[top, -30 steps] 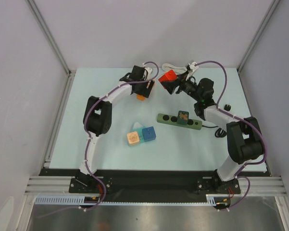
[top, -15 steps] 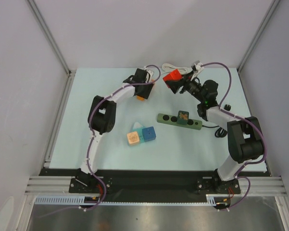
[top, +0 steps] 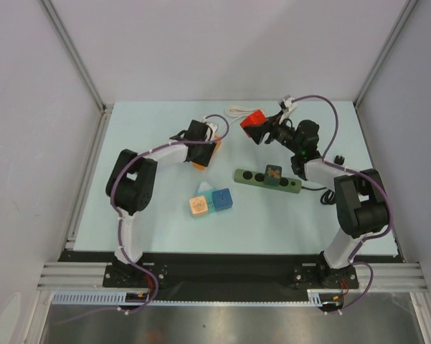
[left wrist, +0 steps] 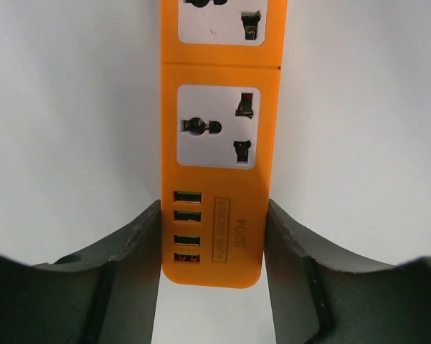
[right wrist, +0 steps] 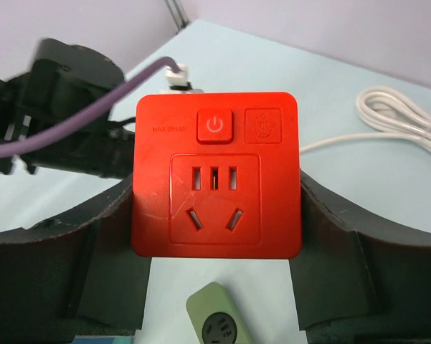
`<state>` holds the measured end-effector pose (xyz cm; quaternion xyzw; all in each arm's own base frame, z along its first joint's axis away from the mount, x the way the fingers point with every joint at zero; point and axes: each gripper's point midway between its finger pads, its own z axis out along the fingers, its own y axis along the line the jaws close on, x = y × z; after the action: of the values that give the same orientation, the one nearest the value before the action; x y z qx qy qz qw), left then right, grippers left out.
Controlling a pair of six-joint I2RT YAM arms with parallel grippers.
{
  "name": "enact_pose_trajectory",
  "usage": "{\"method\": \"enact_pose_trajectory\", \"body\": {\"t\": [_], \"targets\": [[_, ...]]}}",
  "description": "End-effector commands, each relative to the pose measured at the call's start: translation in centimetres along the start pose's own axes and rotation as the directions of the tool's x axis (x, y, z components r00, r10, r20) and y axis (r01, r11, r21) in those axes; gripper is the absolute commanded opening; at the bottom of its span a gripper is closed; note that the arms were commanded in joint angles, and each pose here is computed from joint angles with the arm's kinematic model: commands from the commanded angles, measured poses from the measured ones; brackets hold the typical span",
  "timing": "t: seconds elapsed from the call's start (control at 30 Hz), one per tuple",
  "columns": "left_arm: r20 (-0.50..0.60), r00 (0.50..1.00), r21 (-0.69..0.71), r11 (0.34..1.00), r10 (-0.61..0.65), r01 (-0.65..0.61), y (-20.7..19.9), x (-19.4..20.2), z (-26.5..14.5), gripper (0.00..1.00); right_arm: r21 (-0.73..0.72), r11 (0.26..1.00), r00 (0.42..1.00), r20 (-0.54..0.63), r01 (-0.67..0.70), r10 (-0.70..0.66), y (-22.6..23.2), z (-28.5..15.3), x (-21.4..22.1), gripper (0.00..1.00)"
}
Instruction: Insert the plug
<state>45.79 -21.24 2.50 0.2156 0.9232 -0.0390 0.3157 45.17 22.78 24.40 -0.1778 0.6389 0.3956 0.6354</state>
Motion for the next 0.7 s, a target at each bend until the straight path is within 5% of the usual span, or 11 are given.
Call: {"method": "enact_pose_trajectory", "body": {"t": [0.0, 0.07, 0.2, 0.47, 0.67], "targets": [[0.003, 0.999, -0.029, 0.999, -0.039, 0.039, 0.4, 1.6, -2.8, 0.35, -0.059, 0.998, 0.998, -0.057, 0.038, -0.042, 1.6, 0.6, 1.7, 0.0], [0.004, 0.999, -0.025, 0.998, -0.053, 0.053, 0.1, 2.1, -4.0, 0.38, -0.082, 0.996, 0.996, -0.085, 0.028, -0.035, 2.2, 0.8, 2.5, 0.0], [0.03, 0.993, -0.074, 0.991, -0.113, 0.115, 1.0, 2.4, -7.0, 0.71, -0.161, 0.986, 0.986, -0.148, 0.046, -0.07, 4.5, 2.1, 4.4, 0.0], [0.112, 0.936, 0.031, 0.943, -0.333, 0.331, 2.5, -0.7, -14.1, 0.76, -0.332, 0.933, 0.902, -0.345, 0.142, -0.26, 5.7, 8.9, 9.2, 0.0], [0.104, 0.812, 0.379, 0.778, -0.575, 0.502, 2.1, -0.8, -18.4, 0.76, -0.374, 0.908, 0.837, -0.424, 0.187, -0.347, 4.9, 10.8, 12.9, 0.0]]}}
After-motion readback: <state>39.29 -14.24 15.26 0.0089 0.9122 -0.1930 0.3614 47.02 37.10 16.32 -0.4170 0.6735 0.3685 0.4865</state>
